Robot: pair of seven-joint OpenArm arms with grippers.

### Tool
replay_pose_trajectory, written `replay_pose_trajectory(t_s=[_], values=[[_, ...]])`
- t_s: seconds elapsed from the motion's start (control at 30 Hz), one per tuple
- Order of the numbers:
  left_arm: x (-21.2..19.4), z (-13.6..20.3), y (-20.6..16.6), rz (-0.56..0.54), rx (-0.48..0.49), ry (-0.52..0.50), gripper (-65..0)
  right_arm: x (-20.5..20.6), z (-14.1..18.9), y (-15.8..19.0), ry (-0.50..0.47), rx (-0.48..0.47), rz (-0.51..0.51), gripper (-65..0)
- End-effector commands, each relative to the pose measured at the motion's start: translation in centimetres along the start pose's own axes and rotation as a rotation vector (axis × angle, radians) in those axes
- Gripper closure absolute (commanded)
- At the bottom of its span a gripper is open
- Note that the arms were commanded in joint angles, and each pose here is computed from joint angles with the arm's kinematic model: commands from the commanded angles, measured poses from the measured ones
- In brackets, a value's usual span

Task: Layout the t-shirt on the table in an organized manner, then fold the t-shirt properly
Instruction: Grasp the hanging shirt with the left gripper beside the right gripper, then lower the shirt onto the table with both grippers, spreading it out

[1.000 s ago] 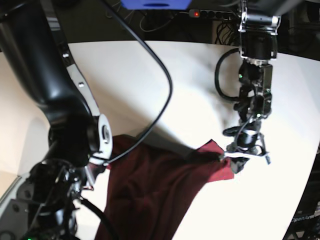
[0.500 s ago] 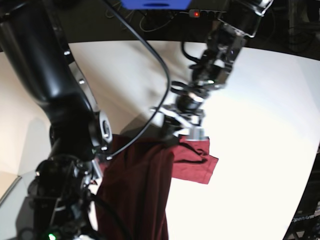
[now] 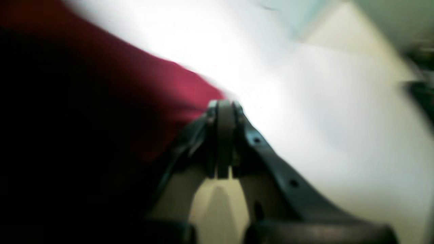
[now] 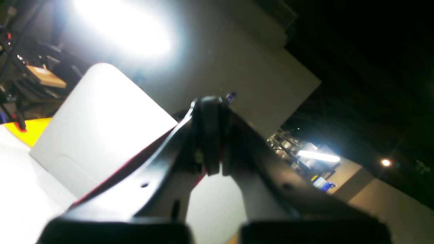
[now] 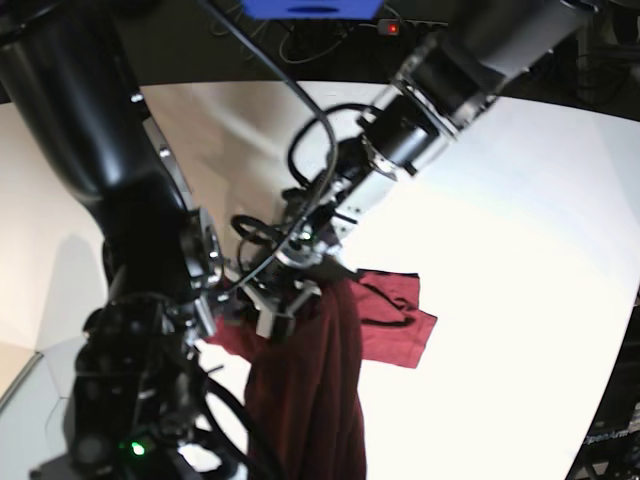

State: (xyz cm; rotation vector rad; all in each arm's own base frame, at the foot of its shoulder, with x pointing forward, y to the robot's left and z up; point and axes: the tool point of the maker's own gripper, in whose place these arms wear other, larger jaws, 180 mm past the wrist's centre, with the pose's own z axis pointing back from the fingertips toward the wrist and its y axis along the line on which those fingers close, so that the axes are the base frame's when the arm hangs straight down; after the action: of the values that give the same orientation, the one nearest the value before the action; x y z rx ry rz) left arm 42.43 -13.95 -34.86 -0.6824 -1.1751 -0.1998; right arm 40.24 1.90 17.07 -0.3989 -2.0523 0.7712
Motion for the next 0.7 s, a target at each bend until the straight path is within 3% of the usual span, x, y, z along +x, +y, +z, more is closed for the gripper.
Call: replay_pose_trajectory(t_s=[0.0, 0.17, 0.43, 0.53, 0.67], values=[[4.1, -1.3, -2.9, 0.0, -0.071, -0.126, 0.0, 2.2, 0.1, -1.3, -0.068, -0.037, -0.001, 0.0], [4.5, -1.4, 1.4, 0.053, 0.038, -0.181, 0.0, 3.2, 1.3, -1.9, -0.093, -0.066, 0.004, 0.0], [6.5, 1.5, 12.8, 0.274, 0.361, -0.345, 0.0, 2.0, 2.3, -2.4, -0.053, -0.104, 0.004, 0.0], [8.8, 2.5, 15.1, 0.323, 0.409, -0.42, 0.0, 0.9, 2.3, -1.7, -0.025, -0.093, 0.004, 0.0], [14.2, 5.4, 17.9, 0.29, 0.414, -0.559, 0.0, -0.6, 2.5, -0.8, 0.005, -0.077, -0.012, 0.0]])
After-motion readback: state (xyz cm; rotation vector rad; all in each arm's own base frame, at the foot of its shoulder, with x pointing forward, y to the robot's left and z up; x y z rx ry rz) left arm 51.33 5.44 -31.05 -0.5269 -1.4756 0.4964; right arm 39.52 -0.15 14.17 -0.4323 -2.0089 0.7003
